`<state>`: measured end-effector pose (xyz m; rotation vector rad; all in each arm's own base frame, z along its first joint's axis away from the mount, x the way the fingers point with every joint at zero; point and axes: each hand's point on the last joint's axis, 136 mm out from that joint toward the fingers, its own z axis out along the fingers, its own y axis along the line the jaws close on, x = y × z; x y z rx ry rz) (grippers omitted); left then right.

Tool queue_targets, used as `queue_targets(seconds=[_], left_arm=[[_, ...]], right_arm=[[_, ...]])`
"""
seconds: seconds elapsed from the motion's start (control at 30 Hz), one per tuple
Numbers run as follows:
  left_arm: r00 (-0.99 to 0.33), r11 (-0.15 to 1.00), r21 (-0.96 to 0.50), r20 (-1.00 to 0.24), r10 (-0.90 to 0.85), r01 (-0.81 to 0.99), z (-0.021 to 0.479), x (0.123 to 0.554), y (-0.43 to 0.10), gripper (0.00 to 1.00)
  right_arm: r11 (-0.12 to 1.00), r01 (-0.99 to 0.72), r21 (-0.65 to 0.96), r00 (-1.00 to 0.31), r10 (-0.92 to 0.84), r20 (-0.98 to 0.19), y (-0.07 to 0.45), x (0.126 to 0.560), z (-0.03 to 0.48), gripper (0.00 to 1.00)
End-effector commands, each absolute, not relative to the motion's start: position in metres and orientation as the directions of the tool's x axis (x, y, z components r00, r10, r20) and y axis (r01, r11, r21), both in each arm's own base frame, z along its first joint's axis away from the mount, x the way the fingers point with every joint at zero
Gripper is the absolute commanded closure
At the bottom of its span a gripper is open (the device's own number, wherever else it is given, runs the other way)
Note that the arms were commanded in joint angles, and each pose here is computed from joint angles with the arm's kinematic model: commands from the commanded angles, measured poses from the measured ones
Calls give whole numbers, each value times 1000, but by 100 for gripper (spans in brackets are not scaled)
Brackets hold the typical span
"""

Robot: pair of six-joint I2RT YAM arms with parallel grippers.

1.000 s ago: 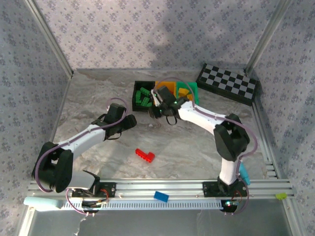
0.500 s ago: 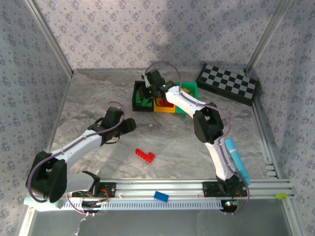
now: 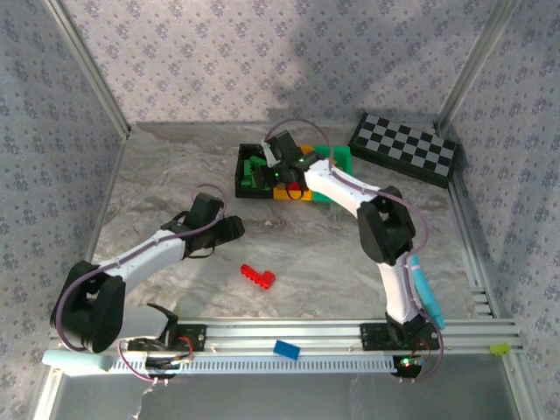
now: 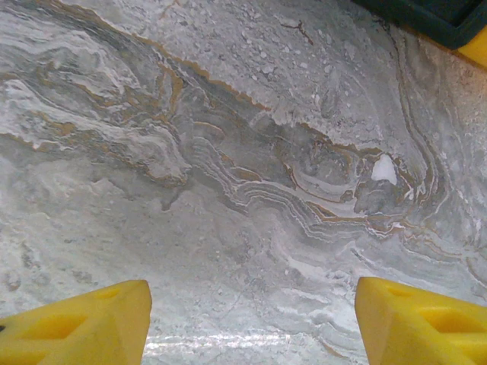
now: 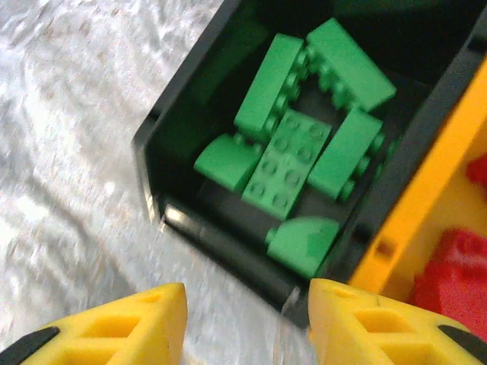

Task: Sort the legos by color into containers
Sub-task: Place the lego in the container, then pick up the lego from the bottom-center of the table.

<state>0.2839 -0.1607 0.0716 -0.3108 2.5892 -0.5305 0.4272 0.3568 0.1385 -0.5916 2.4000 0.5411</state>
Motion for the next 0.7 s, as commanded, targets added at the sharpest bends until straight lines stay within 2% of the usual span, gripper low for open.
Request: queue_targets(seconds=[0.0, 0.17, 0.33, 0.53, 0.67], left_arm=[[-865, 895, -439, -414, -283, -82, 76, 289, -172, 29], [-862, 907, -402, -409, -298, -123, 63, 286, -163, 29], [-847, 904, -405, -425, -319, -138, 66, 292, -161, 29], [-844, 896, -398, -397, -362, -197, 59, 300, -151, 29], [-836, 879, -430, -389, -388, -207, 62, 307, -149, 29]], right_arm=[[755, -618, 221, -651, -333, -682, 360, 388, 166, 53], [705, -678, 208, -645, -434, -629, 357, 325, 141, 53], [665, -720, 197, -633, -513, -580, 358, 279, 123, 53], [567, -812, 138, -546, -653, -525, 370, 225, 106, 53], [514, -844, 155, -518, -706, -483, 376, 197, 93, 53]])
